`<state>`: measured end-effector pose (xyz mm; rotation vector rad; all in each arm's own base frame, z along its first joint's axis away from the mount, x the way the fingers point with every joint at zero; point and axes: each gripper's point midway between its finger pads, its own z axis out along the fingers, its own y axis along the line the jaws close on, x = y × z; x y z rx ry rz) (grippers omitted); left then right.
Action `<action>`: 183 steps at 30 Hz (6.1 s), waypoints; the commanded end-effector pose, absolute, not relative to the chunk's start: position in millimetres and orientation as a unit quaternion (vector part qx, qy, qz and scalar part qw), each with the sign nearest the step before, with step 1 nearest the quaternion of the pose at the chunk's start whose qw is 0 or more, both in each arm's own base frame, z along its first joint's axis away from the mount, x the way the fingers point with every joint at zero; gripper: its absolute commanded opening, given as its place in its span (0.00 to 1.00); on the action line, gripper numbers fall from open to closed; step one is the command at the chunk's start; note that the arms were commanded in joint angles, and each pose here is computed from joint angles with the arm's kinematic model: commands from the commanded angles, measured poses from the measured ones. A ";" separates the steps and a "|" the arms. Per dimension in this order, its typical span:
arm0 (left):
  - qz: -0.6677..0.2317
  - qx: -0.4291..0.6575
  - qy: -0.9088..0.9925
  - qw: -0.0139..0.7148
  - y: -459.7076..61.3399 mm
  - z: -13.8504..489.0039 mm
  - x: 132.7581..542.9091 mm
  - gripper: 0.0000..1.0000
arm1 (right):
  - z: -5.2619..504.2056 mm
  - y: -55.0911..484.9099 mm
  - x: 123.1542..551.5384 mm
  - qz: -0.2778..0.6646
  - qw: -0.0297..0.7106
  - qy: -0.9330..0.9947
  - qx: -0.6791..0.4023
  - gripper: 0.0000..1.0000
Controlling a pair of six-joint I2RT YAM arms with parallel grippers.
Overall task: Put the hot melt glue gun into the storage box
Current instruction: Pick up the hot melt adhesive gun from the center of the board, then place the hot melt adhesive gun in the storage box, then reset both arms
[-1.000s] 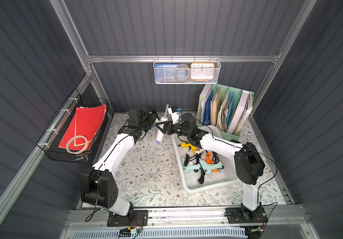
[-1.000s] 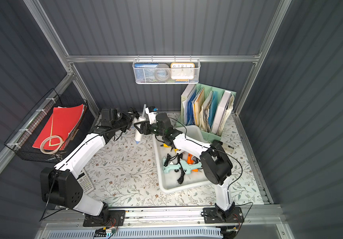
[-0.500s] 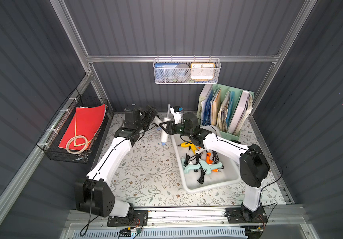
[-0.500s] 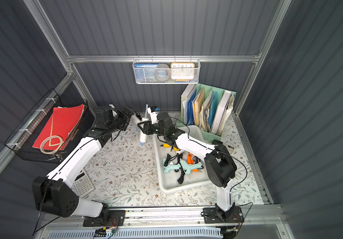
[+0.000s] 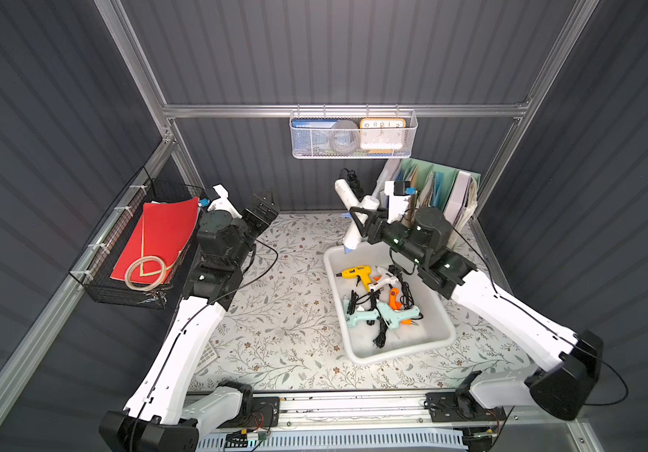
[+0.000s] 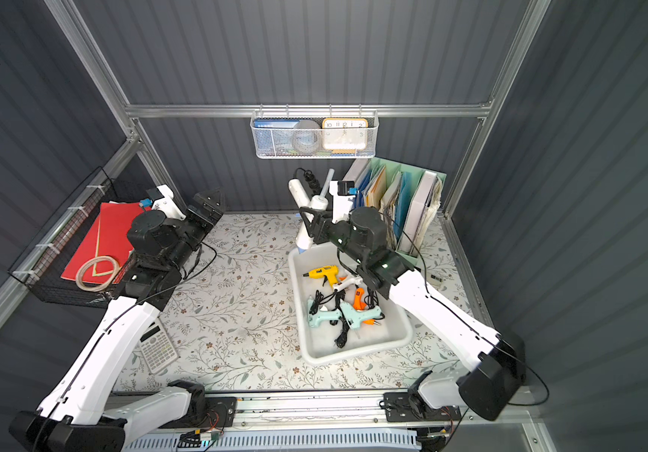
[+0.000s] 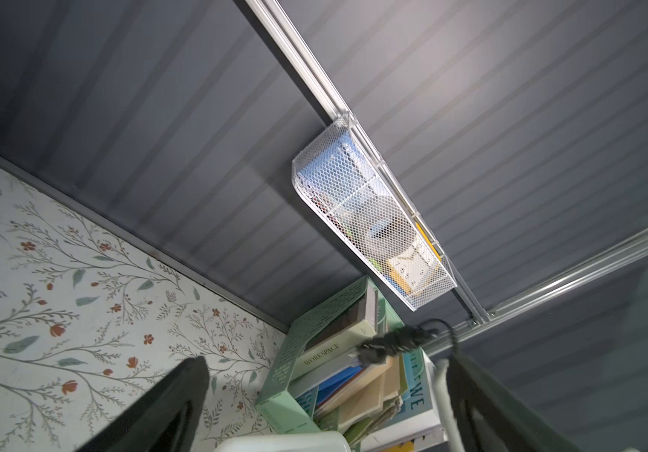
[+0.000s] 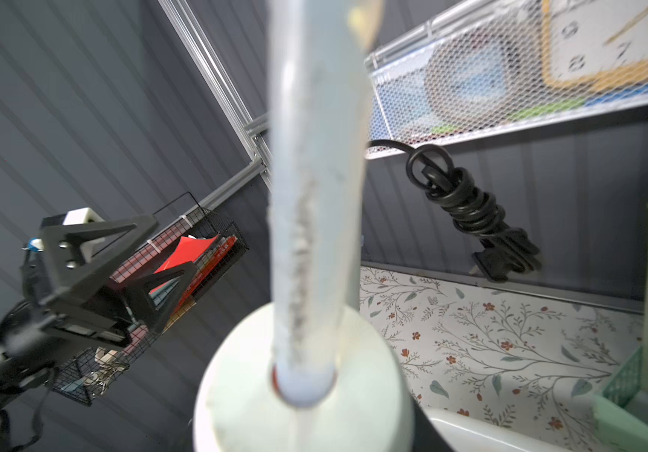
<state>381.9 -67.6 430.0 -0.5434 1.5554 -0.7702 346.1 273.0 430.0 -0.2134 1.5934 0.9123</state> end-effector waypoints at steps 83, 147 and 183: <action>0.006 -0.246 0.761 0.600 9.9 304.7 378.5 1.00 | 277.8 9.2 322.0 -0.092 0.536 0.819 0.184 0.99; 0.053 -0.109 0.828 0.548 51.2 67.6 415.1 1.00 | 106.6 -52.2 368.9 -0.009 0.633 0.758 0.157 0.99; 0.055 -0.112 0.827 0.548 52.3 67.3 414.5 1.00 | 96.5 -33.0 393.6 0.003 0.594 0.797 0.108 0.99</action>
